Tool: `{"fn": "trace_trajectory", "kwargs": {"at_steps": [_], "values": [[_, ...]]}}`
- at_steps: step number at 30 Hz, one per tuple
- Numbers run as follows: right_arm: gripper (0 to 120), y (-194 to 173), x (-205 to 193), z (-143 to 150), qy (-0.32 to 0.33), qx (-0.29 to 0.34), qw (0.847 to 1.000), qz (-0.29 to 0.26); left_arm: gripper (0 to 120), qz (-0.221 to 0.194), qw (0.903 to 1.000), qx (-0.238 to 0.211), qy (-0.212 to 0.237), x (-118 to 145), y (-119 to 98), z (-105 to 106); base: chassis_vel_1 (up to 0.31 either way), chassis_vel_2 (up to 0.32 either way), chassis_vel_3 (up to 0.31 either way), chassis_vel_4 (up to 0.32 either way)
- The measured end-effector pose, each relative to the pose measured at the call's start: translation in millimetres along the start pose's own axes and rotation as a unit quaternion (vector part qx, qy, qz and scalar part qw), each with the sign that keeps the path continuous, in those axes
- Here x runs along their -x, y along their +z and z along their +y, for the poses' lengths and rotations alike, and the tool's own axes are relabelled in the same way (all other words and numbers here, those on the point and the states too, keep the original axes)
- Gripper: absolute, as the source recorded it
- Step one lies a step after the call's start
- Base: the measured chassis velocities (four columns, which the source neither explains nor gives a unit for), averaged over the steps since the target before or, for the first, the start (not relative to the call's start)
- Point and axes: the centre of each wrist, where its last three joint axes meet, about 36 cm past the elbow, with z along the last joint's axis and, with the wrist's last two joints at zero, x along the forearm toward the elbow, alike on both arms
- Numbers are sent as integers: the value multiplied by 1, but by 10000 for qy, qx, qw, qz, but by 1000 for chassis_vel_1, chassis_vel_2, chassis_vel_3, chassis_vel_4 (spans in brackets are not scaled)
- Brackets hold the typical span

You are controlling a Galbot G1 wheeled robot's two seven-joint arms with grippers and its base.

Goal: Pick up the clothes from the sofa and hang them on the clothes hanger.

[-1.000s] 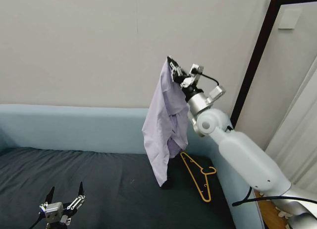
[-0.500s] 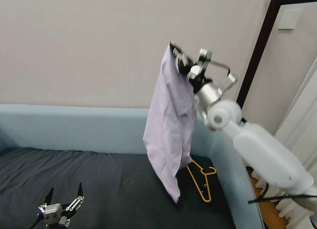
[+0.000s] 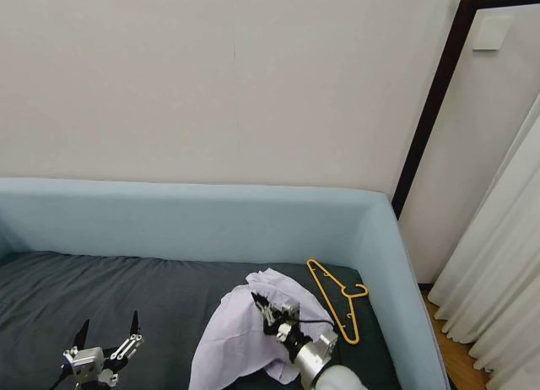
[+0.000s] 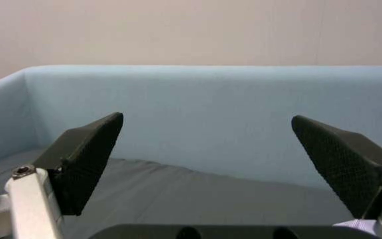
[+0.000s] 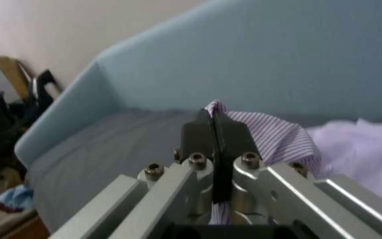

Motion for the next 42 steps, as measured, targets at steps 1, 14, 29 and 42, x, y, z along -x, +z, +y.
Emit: {"fn": "trace_trajectory", "kwargs": {"at_steps": [1,14,29,42], "values": [[0,6,-3,5,26,15,9999,140,100,-1,10000,8,-6,0,0,1,0,0,0,0],[42,-19,-20,39,307,677,9847,1578,100,-29,10000,32,-43,7,1,8,0,0,0,0],[98,-99,39,-10,2422,1420,9475,1531,100,-76,9999,64,16,14,0,9,0,0,0,0],[100,-39,83,-37,2431,660,9577,1391,100,-61,9999,118,-56,13,-1,16,0,0,0,0]]}}
